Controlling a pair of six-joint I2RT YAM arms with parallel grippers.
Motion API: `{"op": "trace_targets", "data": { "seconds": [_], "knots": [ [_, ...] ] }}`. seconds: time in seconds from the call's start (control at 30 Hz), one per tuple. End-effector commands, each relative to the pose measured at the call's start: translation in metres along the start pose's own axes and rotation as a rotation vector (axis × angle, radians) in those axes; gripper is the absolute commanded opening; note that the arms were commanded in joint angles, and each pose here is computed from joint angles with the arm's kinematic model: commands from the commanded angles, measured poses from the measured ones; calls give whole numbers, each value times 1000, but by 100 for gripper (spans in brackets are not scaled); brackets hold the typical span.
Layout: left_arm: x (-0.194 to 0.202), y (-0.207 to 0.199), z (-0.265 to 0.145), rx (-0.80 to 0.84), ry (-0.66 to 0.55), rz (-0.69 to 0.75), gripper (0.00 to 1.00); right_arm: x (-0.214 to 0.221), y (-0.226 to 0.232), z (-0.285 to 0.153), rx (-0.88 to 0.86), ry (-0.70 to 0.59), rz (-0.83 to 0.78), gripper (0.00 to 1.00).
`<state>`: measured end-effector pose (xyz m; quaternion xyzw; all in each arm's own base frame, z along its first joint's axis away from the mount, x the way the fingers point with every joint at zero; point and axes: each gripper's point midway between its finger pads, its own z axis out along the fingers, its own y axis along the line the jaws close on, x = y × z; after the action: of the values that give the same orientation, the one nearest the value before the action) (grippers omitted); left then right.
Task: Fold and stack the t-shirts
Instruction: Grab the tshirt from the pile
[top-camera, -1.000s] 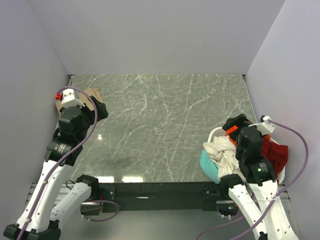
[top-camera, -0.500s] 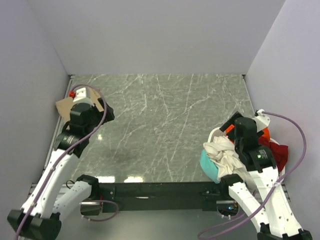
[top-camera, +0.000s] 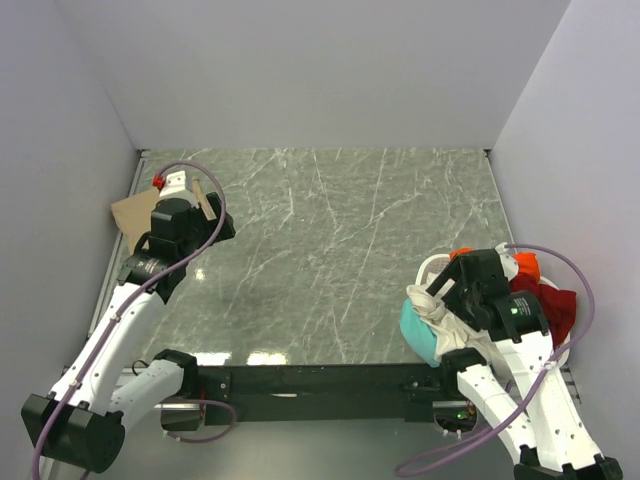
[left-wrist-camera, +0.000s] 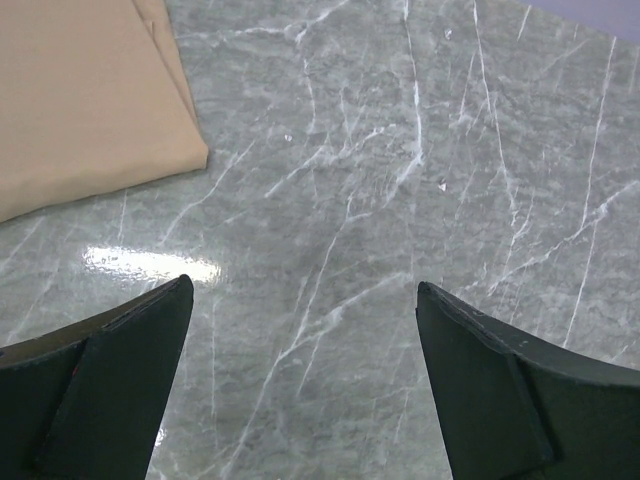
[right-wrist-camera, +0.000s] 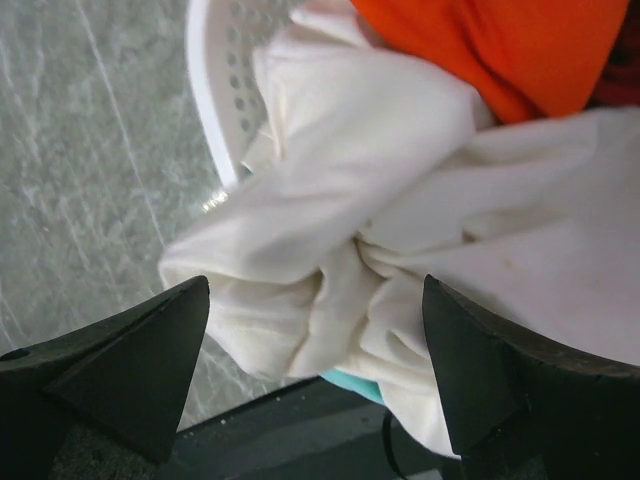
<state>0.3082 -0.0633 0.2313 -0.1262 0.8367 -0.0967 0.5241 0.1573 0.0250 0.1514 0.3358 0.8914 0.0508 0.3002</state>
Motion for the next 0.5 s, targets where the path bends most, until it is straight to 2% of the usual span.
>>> {"op": "trace_targets", "data": {
  "seconds": [0.0, 0.33, 0.43, 0.47],
  "knots": [
    [-15, -11, -3, 50, -44, -1, 99, 23, -21, -3, 72, 89, 8, 93],
    [1, 8, -19, 5, -47, -18, 99, 42, -24, 19, 81, 150, -3, 93],
    [1, 12, -24, -12, -52, -22, 99, 45, -22, 25, 64, 149, 2, 86],
    [-1, 11, -24, -9, -57, -23, 99, 44, -22, 26, 66, 144, 1, 78]
  ]
}}
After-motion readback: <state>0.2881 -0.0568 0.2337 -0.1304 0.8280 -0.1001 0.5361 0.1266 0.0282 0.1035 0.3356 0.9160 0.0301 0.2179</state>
